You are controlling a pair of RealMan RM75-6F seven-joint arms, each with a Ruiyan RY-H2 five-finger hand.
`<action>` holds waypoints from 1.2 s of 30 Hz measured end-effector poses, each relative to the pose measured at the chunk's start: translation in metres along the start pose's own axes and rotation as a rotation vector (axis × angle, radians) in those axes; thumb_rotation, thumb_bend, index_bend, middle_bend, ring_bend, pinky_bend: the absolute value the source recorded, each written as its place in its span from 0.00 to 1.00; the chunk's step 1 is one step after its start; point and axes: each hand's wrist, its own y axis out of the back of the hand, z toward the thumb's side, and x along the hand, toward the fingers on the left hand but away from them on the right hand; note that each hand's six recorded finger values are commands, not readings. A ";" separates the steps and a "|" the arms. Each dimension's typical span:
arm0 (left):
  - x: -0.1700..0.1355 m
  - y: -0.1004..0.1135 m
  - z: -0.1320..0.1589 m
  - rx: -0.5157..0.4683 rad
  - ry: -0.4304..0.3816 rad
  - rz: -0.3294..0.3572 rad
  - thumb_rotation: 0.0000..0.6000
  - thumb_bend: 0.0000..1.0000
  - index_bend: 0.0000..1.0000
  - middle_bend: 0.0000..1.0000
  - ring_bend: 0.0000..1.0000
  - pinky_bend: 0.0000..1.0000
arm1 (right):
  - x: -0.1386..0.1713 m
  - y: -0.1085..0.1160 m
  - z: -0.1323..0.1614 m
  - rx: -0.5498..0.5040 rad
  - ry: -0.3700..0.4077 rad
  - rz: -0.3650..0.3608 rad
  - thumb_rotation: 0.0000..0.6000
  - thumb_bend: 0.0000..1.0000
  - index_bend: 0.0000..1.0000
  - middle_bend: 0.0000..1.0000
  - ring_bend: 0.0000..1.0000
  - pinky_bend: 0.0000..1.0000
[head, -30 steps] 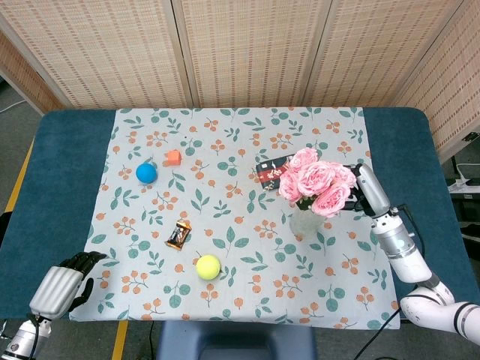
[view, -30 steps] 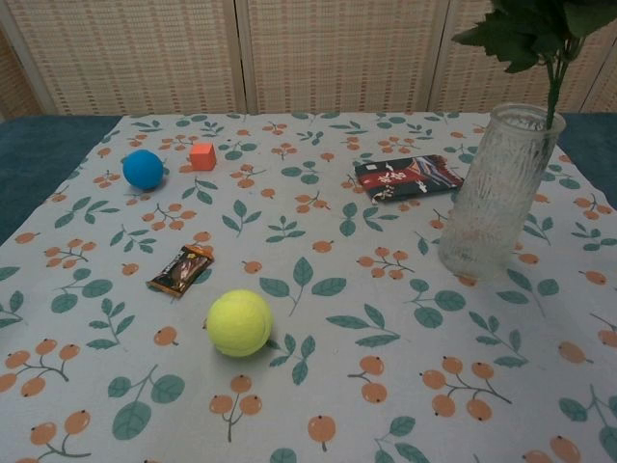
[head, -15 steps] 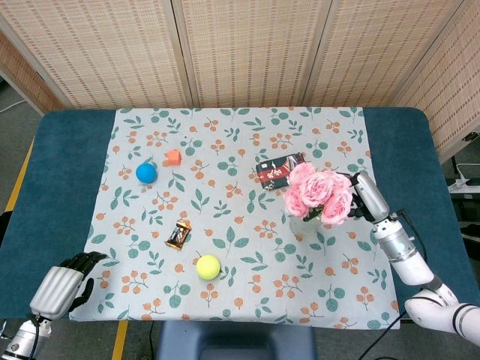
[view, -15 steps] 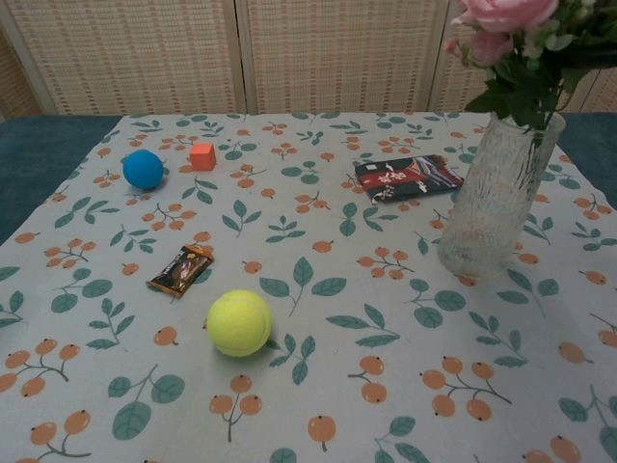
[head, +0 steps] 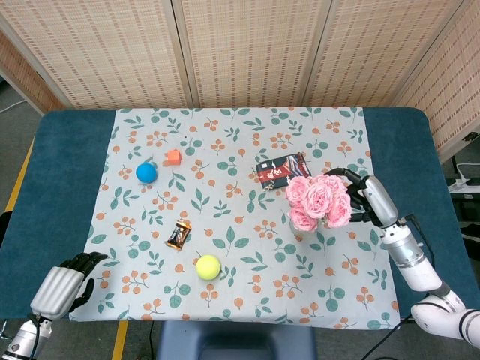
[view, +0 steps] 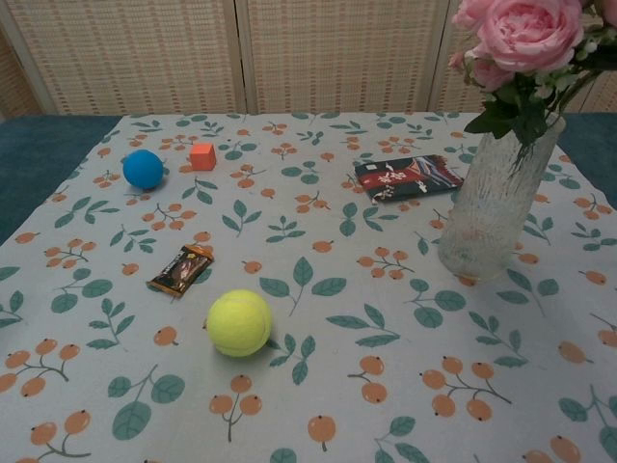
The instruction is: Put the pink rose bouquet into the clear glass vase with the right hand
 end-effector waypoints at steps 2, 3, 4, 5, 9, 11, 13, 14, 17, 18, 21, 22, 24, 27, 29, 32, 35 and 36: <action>0.000 0.000 0.000 -0.001 -0.001 0.002 1.00 0.64 0.19 0.21 0.22 0.43 | 0.004 0.003 0.002 0.013 0.010 -0.015 1.00 0.10 0.31 1.00 0.99 1.00; 0.000 0.000 0.000 0.000 -0.001 0.002 1.00 0.64 0.19 0.21 0.22 0.43 | 0.007 0.006 0.003 0.028 0.019 -0.028 1.00 0.10 0.31 1.00 0.99 1.00; 0.000 0.000 0.000 0.000 -0.001 0.002 1.00 0.64 0.19 0.21 0.22 0.43 | 0.010 0.008 0.004 0.042 0.024 -0.040 1.00 0.10 0.31 1.00 0.99 1.00; 0.000 0.000 0.000 0.000 -0.001 0.002 1.00 0.64 0.19 0.21 0.22 0.43 | 0.014 0.010 0.006 0.059 0.030 -0.052 1.00 0.10 0.31 1.00 0.98 1.00; 0.000 0.000 -0.001 -0.002 0.002 0.002 1.00 0.64 0.19 0.21 0.22 0.43 | 0.035 0.023 0.012 0.181 0.053 -0.132 1.00 0.10 0.31 1.00 0.98 1.00; 0.000 0.000 -0.001 -0.002 0.003 0.001 1.00 0.64 0.19 0.21 0.22 0.43 | 0.046 0.029 0.015 0.251 0.058 -0.174 1.00 0.09 0.31 1.00 0.98 1.00; 0.000 -0.001 -0.001 -0.001 0.002 -0.001 1.00 0.64 0.19 0.21 0.22 0.43 | 0.063 0.036 0.016 0.327 0.048 -0.216 1.00 0.09 0.31 1.00 0.98 1.00; 0.000 -0.001 0.000 0.001 0.001 -0.003 1.00 0.64 0.19 0.21 0.22 0.43 | 0.069 0.038 0.016 0.349 0.040 -0.228 1.00 0.09 0.31 1.00 0.98 1.00; 0.000 -0.002 0.001 0.005 -0.003 -0.009 1.00 0.64 0.19 0.21 0.22 0.43 | 0.078 0.043 0.012 0.373 0.008 -0.227 1.00 0.09 0.31 1.00 0.98 1.00; 0.001 -0.003 0.001 0.005 -0.004 -0.011 1.00 0.64 0.19 0.21 0.22 0.43 | 0.078 0.043 0.009 0.376 -0.011 -0.219 1.00 0.09 0.31 1.00 0.98 1.00; 0.001 -0.004 0.001 0.006 -0.001 -0.016 1.00 0.64 0.19 0.21 0.22 0.43 | 0.079 0.045 -0.001 0.395 -0.065 -0.208 1.00 0.09 0.31 1.00 0.98 1.00; 0.001 -0.004 0.001 0.006 0.000 -0.017 1.00 0.64 0.19 0.21 0.22 0.43 | 0.079 0.046 -0.004 0.399 -0.079 -0.208 1.00 0.09 0.31 1.00 0.98 1.00; 0.001 -0.004 0.000 0.004 0.002 -0.017 1.00 0.64 0.19 0.21 0.22 0.43 | 0.079 0.048 -0.009 0.406 -0.103 -0.211 1.00 0.09 0.31 1.00 0.98 1.00; 0.001 -0.003 0.000 0.004 0.001 -0.016 1.00 0.64 0.19 0.21 0.22 0.43 | 0.078 0.050 -0.015 0.412 -0.128 -0.218 1.00 0.09 0.31 1.00 0.98 1.00; 0.000 -0.003 0.001 0.004 0.000 -0.015 1.00 0.64 0.19 0.21 0.22 0.43 | 0.079 0.051 -0.017 0.418 -0.138 -0.221 1.00 0.09 0.31 1.00 0.98 1.00; 0.000 -0.003 0.000 0.004 0.001 -0.016 1.00 0.64 0.19 0.21 0.22 0.43 | 0.082 0.052 -0.018 0.438 -0.150 -0.228 1.00 0.09 0.30 0.98 0.94 1.00; 0.000 -0.003 0.000 0.005 0.003 -0.015 1.00 0.64 0.19 0.21 0.22 0.43 | 0.089 0.054 -0.019 0.491 -0.171 -0.235 1.00 0.09 0.29 0.84 0.86 0.99; 0.000 -0.003 0.000 0.005 0.003 -0.015 1.00 0.64 0.19 0.21 0.23 0.43 | 0.093 0.054 -0.019 0.525 -0.187 -0.237 1.00 0.09 0.29 0.79 0.82 0.99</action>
